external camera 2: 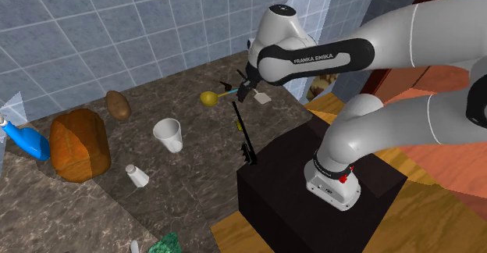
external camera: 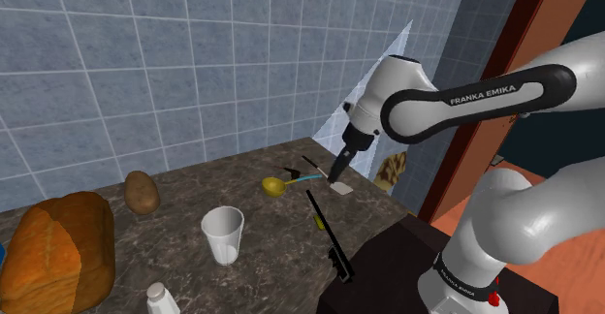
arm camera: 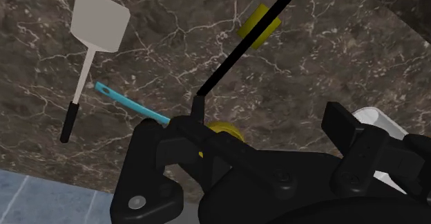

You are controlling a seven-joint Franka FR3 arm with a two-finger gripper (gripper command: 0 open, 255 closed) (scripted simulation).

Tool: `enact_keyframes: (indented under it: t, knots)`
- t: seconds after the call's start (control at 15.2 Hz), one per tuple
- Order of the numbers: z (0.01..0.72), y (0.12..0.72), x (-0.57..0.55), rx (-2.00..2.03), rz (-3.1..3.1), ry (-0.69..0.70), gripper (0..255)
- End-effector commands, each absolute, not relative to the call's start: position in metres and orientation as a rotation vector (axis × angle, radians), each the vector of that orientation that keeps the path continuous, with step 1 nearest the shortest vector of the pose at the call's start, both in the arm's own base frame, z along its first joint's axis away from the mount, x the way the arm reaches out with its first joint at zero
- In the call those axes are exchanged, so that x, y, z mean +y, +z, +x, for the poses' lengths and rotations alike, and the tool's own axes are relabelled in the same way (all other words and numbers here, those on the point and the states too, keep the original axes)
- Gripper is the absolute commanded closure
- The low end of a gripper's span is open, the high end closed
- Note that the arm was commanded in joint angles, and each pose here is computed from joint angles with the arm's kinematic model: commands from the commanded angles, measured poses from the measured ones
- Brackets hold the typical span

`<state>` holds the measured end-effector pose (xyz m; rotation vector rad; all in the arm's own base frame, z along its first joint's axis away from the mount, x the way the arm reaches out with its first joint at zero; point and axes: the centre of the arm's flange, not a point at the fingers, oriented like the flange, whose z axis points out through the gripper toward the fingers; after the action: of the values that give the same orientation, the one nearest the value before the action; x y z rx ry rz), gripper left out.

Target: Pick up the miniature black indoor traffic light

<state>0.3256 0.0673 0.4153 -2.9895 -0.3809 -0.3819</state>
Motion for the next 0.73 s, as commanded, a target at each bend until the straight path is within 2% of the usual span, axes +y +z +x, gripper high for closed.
enact_keyframes:
  t: [0.0,0.53,0.66]
  knots:
    - [0.324,0.39,0.072,-0.418,-2.984,-0.39,0]
    - [0.324,0.288,0.096,-0.565,-2.957,-0.399,0]
    - [0.324,0.278,0.097,-0.571,-2.956,-0.399,0]
